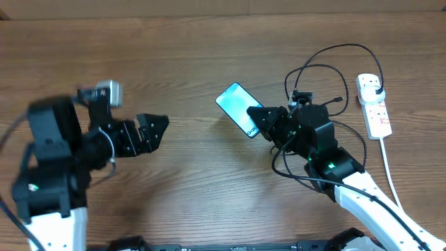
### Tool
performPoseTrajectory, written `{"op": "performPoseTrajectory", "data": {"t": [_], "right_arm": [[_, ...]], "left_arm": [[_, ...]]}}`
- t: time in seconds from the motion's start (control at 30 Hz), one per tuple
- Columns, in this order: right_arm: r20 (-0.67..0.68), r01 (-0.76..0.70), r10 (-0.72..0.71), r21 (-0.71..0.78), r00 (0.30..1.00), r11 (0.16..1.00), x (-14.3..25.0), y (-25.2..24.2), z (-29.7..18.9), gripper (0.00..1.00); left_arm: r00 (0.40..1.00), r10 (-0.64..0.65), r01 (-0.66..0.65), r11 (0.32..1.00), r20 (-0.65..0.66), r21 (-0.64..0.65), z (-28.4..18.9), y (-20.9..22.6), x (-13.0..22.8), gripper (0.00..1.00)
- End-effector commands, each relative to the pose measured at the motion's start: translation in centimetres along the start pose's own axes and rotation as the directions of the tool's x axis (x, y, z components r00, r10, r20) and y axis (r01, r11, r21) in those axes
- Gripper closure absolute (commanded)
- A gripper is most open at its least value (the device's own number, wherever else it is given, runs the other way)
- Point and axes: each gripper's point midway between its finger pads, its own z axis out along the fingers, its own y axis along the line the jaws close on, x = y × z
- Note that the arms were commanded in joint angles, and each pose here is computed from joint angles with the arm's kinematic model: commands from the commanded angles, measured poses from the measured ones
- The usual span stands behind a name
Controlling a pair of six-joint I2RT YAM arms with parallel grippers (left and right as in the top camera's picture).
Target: Plug charger to phone and switch on socket
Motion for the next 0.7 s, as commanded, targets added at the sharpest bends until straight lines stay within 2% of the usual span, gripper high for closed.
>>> {"op": "performPoseTrajectory", "data": {"t": [0.0,0.13,0.23,0.27,0.43,0.6,0.67], "right_arm": [[-0.032,-0.092,0.091,-0.037,0.995,0.995,0.4,1.2,-0.3,0.96],[-0.099,-0.233,0.230,-0.018,0.968,0.972,1.5,0.9,0.0,0.96],[-0.122,-0.360,0.362,0.037,0.924,0.932,2.6,-0.1,1.0,0.96],[-0.121,-0.359,0.362,0.048,0.924,0.932,3.0,-0.4,1.5,0.96],[-0.175,-0.359,0.355,0.012,0.918,0.933,5.3,0.8,3.3,0.96],[-0.185,-0.368,0.359,-0.019,0.915,0.929,5.4,1.6,3.6,0.96],[-0.188,-0.368,0.359,-0.019,0.914,0.929,5.4,1.6,3.6,0.96]], "left_arm": [[0.843,-0.533,0.536,0.844,-0.071,0.030,3.8,2.7,3.4,0.01],[0.703,-0.670,0.710,0.675,-0.238,0.198,8.0,2.0,4.1,0.00],[0.588,-0.738,0.807,0.562,-0.331,0.182,10.5,0.7,3.9,0.00],[0.558,-0.749,0.828,0.533,-0.358,0.174,11.1,0.0,3.9,0.00],[0.491,-0.751,0.865,0.483,-0.441,0.140,13.6,-2.4,4.7,0.00],[0.453,-0.756,0.876,0.475,-0.473,0.080,14.9,-2.6,6.2,0.00],[0.448,-0.755,0.877,0.475,-0.479,0.072,15.0,-2.6,6.4,0.07]]}}
